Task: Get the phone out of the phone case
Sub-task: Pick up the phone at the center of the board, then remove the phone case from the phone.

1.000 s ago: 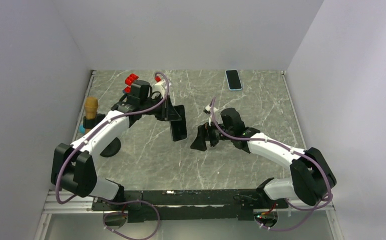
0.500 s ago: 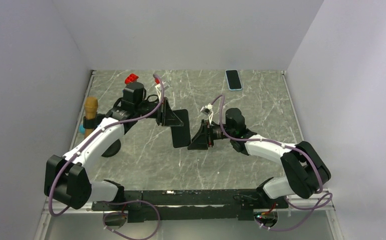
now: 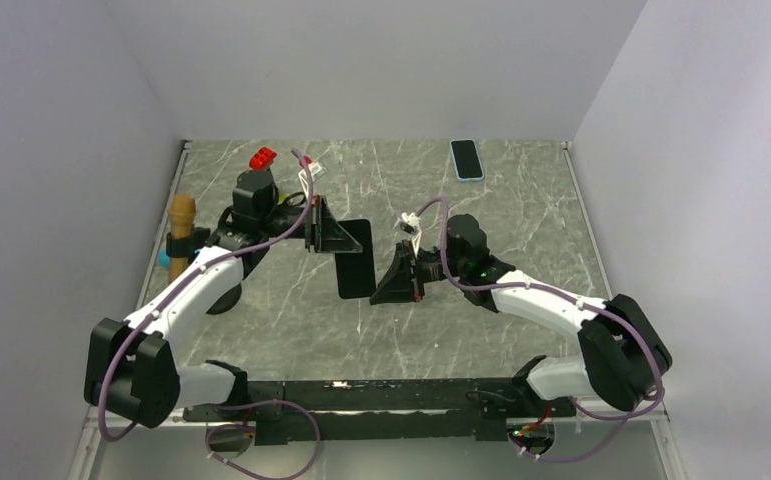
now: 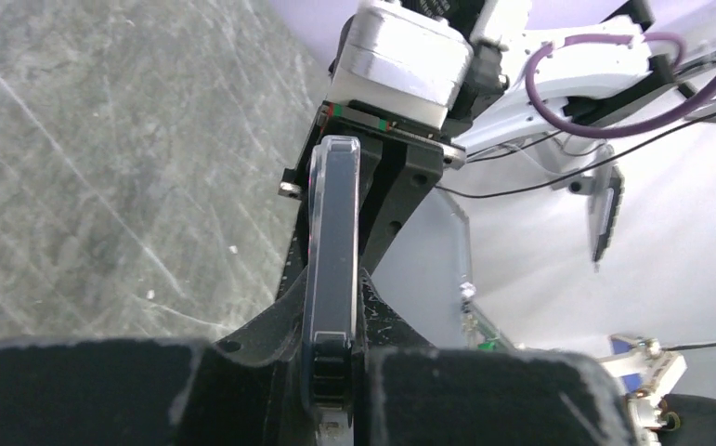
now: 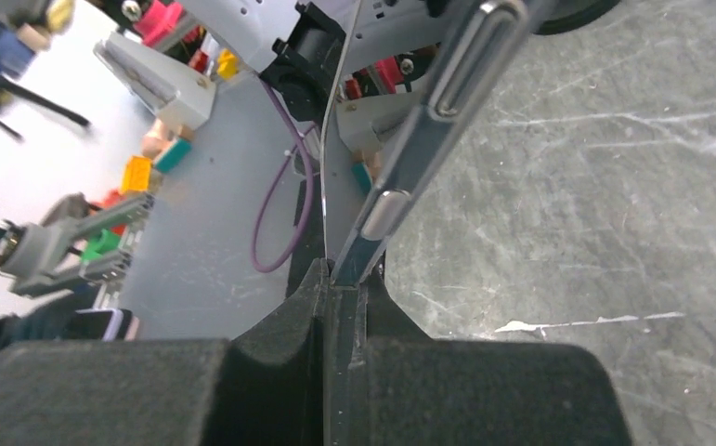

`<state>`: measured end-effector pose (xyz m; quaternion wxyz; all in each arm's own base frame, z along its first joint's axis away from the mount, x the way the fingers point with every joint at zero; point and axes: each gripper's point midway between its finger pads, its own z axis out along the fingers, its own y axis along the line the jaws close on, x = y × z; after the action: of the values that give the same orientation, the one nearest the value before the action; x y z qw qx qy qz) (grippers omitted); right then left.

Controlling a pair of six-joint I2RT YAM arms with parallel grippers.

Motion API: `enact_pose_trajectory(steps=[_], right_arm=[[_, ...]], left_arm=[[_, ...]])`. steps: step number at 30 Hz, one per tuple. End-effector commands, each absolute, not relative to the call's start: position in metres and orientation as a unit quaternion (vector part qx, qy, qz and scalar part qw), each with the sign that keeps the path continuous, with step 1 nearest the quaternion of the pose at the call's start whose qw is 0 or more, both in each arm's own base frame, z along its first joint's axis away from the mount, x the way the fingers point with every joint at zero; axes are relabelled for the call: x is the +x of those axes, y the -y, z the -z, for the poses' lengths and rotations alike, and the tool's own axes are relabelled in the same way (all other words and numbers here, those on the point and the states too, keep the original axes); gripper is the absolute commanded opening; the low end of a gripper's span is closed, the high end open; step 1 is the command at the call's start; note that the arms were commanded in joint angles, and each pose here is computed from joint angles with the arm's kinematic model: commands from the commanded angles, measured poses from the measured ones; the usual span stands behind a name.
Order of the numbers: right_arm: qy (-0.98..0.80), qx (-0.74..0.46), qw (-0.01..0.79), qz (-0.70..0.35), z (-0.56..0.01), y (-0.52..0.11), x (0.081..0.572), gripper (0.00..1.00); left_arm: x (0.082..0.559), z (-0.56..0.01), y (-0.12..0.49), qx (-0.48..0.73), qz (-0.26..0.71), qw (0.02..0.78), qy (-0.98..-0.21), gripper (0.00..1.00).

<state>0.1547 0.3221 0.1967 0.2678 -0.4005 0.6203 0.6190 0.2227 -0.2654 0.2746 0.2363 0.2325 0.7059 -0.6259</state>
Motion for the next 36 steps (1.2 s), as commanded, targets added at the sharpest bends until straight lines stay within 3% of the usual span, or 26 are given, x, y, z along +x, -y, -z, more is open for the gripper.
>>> enact_pose_trajectory(steps=[1,11,20,23,26,30,35,36], right_arm=[[-0.567,-0.473,0.405,-0.539,-0.223,-0.344,0.179,0.00],[-0.521,-0.509,0.481,-0.488,-0.253,-0.367,0.213,0.00],[-0.547,-0.488,0.555,-0.392,-0.265,-0.356,0.251,0.00],[-0.580,-0.442,0.582,-0.359,-0.268,-0.348,0.272,0.00],[-0.667,-0.306,0.609,-0.300,-0.261,-0.320,0.309,0.00],[-0.767,-0.135,0.566,-0.270,-0.223,-0.282,0.320,0.00],[-0.777,-0.135,0.502,-0.356,-0.209,-0.285,0.277,0.00],[-0.774,-0.153,0.492,-0.369,-0.209,-0.287,0.268,0.09]], left_arm=[[0.195,-0.321,0.268,0.225,0.683,0.214,-0.661,0.00],[0.165,-0.339,0.269,0.190,0.774,0.172,-0.579,0.00],[0.167,-0.336,0.282,0.191,0.752,0.177,-0.605,0.00],[0.173,-0.334,0.286,0.178,0.745,0.177,-0.618,0.00],[0.182,-0.339,0.287,0.153,0.748,0.209,-0.611,0.00],[0.199,-0.349,0.284,0.110,0.754,0.265,-0.591,0.00],[0.216,-0.358,0.283,0.089,0.748,0.312,-0.580,0.00],[0.220,-0.357,0.285,0.089,0.738,0.318,-0.589,0.00]])
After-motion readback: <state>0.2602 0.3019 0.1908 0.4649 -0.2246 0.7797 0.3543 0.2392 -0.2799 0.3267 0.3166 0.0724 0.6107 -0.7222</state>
